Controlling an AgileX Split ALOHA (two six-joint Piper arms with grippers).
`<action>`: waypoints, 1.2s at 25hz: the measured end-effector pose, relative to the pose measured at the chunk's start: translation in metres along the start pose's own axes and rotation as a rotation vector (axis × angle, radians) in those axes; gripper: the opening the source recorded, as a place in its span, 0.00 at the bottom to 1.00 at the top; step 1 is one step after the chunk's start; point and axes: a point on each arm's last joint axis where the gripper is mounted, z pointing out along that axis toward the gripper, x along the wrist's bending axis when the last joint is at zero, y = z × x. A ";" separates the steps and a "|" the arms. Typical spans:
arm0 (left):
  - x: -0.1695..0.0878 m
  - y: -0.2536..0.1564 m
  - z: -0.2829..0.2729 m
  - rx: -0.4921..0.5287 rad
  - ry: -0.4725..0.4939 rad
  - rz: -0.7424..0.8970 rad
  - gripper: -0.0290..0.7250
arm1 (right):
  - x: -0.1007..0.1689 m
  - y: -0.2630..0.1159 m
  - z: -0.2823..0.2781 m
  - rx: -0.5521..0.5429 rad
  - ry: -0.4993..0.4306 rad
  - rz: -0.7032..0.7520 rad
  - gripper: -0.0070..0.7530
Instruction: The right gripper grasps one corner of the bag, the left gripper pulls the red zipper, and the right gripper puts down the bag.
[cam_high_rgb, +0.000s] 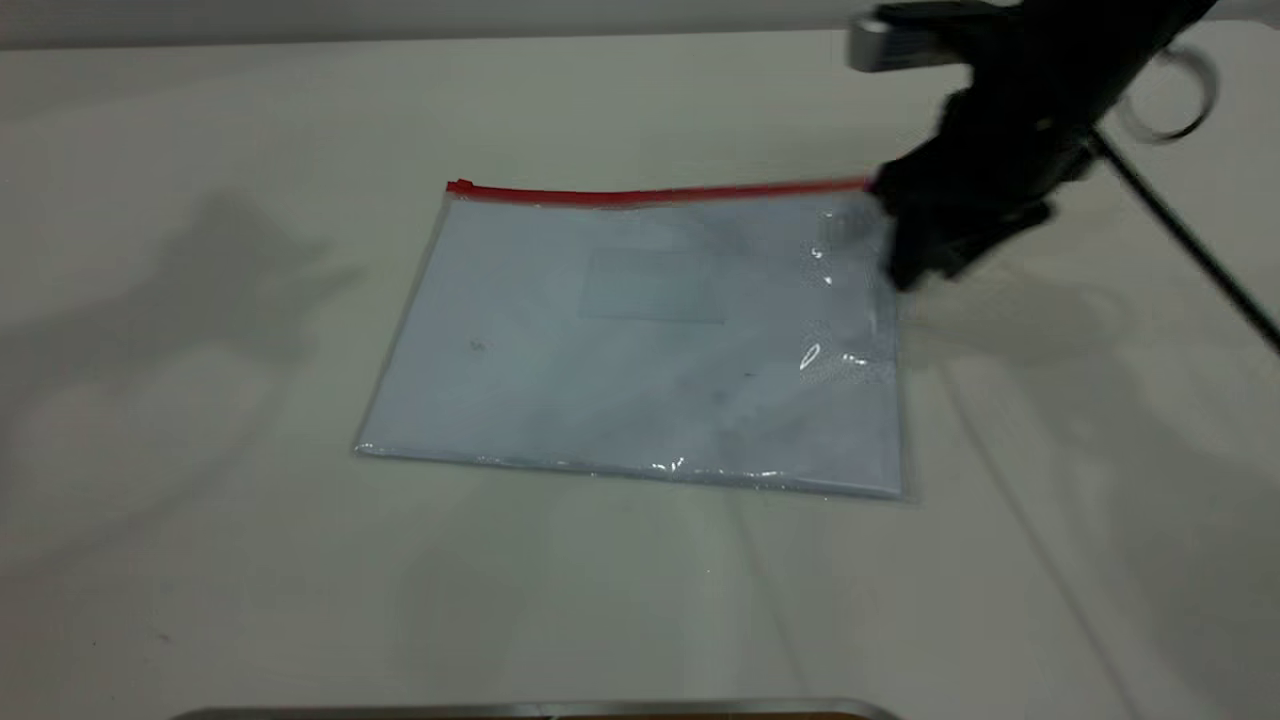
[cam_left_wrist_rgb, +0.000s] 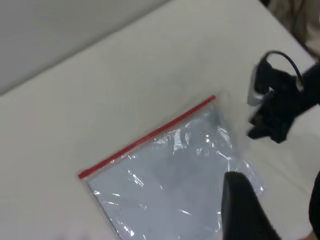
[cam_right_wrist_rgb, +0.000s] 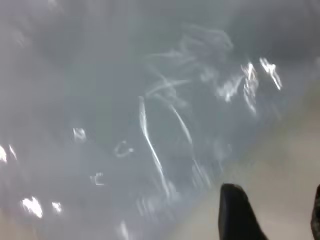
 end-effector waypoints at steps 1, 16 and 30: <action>-0.009 0.001 -0.011 -0.013 0.023 -0.001 0.55 | 0.001 -0.004 -0.011 0.060 -0.030 0.021 0.53; -0.107 -0.086 -0.116 -0.014 0.434 -0.118 0.53 | 0.106 -0.045 -0.134 0.305 -0.052 -0.159 0.53; -0.155 -0.268 -0.096 0.070 0.564 -0.159 0.53 | 0.146 -0.176 -0.219 0.156 -0.030 -0.180 0.53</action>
